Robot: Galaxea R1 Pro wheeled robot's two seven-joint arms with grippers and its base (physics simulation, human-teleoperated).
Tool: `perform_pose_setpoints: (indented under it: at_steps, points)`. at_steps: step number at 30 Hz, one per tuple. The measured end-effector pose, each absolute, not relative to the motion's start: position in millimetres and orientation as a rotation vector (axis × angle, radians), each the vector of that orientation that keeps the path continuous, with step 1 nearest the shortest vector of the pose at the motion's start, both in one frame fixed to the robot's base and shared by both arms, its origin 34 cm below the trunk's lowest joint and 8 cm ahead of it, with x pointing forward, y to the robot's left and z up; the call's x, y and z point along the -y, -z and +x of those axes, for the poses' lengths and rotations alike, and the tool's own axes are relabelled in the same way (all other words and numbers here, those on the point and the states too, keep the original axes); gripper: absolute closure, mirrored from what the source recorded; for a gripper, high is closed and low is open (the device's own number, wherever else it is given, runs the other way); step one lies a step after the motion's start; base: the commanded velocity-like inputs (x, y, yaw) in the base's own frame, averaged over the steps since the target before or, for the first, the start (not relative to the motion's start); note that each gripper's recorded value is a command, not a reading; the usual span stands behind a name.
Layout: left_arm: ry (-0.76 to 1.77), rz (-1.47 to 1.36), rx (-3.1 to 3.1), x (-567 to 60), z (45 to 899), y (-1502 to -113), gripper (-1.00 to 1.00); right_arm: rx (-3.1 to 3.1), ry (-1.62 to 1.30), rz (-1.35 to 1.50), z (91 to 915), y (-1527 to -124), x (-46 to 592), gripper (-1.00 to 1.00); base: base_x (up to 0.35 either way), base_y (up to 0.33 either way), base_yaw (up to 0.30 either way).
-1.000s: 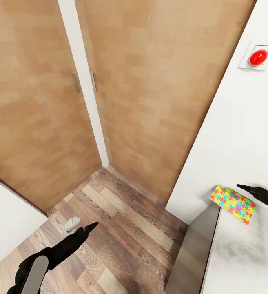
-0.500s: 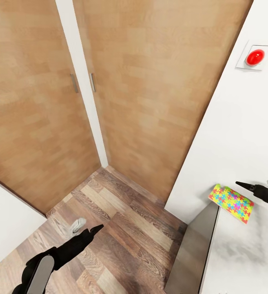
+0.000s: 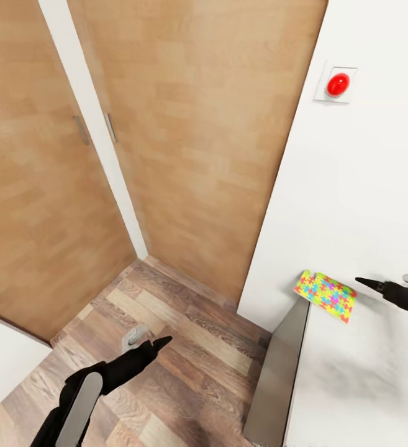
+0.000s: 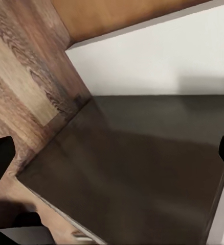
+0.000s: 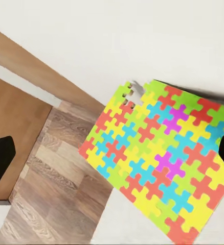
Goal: Put all the toys in the child's room - the three board games (two on the bed and one on the table), the two jigsaw puzzles on the table, and the tennis ball on the table - inside the toy box on the table in the child's room.
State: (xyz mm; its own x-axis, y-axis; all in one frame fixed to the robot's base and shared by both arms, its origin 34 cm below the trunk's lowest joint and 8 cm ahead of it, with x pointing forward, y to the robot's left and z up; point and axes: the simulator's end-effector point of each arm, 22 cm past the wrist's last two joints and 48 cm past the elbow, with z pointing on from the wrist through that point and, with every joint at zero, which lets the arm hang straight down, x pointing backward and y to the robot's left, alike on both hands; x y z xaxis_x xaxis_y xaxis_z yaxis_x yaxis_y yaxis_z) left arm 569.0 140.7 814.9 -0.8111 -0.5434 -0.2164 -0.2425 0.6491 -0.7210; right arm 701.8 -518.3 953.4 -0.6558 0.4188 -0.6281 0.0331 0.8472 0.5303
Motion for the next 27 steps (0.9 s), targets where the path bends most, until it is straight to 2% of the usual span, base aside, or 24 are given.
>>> perform_pose_setpoints:
  at_steps: [27]
  points:
    - [1.030,-0.601,-2.349,-115,662,-830,-1.00,-2.266,-0.792,0.303,693,-944,474,-1.00,0.000,0.000,-0.281]
